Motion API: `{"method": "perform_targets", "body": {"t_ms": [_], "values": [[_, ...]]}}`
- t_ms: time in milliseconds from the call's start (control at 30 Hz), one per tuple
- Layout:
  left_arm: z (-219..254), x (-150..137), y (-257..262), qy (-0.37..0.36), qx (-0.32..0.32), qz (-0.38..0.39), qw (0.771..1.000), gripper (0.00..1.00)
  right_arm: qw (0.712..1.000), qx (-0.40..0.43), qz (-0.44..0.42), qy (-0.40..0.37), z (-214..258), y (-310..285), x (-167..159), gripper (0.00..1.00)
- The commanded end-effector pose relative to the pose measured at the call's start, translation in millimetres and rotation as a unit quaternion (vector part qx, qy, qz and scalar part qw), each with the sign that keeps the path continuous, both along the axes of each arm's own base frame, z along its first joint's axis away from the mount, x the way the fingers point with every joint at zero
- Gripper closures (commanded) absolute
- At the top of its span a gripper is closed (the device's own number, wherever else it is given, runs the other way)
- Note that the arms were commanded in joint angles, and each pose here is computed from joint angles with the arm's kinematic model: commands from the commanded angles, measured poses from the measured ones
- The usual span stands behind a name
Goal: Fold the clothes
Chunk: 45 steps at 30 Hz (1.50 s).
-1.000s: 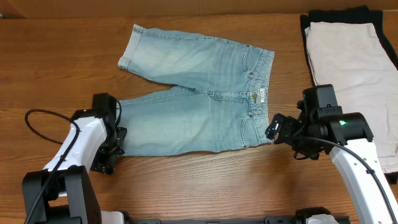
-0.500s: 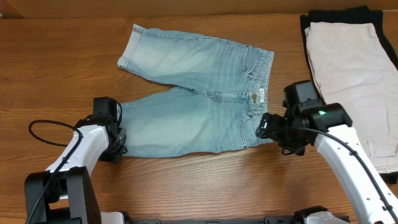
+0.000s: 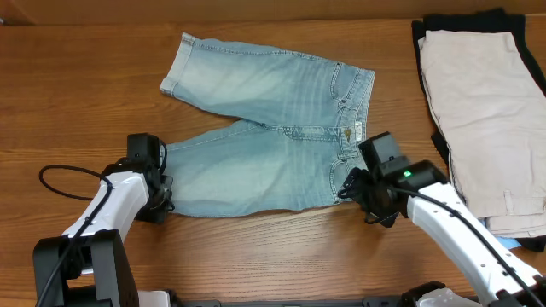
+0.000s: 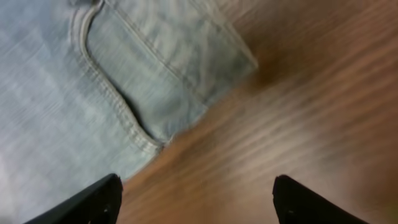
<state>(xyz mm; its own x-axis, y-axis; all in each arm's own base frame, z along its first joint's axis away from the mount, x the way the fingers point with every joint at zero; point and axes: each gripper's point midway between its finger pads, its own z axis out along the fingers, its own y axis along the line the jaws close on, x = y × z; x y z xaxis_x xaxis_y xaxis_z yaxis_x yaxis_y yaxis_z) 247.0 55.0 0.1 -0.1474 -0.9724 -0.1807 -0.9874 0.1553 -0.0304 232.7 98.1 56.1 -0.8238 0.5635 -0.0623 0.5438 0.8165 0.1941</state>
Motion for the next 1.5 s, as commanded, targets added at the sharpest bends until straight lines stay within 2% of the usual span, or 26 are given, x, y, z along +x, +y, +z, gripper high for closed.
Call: {"method": "perform_targets", "body": {"t_ms": [0,200,400,600,667,733,800,967,1067,1233,1467], "values": [[-8,-14,-5,0.024,-0.015,-0.008,1.0,0.96,0.999,-0.019,-0.026,-0.021,-13,-9,5,0.25],[-8,-12,-3,0.021,-0.011,-0.008,1.0,0.96,0.998,-0.024,-0.024,-0.059,-29,-11,17,0.36],[-8,-10,-3,0.017,-0.009,-0.008,1.0,0.96,0.998,-0.035,-0.024,-0.049,-43,-12,19,0.41],[-8,-6,-2,0.009,-0.008,-0.008,1.0,0.96,0.998,-0.047,-0.013,-0.04,-60,-12,24,0.51],[-8,-7,-1,0.01,-0.006,-0.012,1.0,0.96,0.998,-0.05,-0.009,-0.036,-64,-13,24,0.59],[-7,-7,2,0.013,0.006,-0.016,1.0,0.96,0.998,-0.052,0.002,-0.037,-65,-12,25,0.73],[-6,-7,5,0.015,0.014,-0.027,0.999,0.96,0.998,-0.052,0.001,-0.035,-65,-13,24,0.96],[0,1,6,0.019,0.019,-0.098,0.995,0.96,0.998,-0.059,0.011,-0.022,-59,-16,21,0.96],[17,14,8,0.021,0.025,-0.147,0.989,0.96,0.998,-0.067,-0.004,-0.003,-40,-27,19,0.96],[75,42,21,0.024,0.061,-0.189,0.98,0.96,0.997,-0.068,-0.025,0.005,21,-53,17,0.96],[165,61,36,0.015,0.107,-0.21,0.972,0.96,0.999,-0.027,-0.004,-0.046,112,-57,5,0.96]]}}
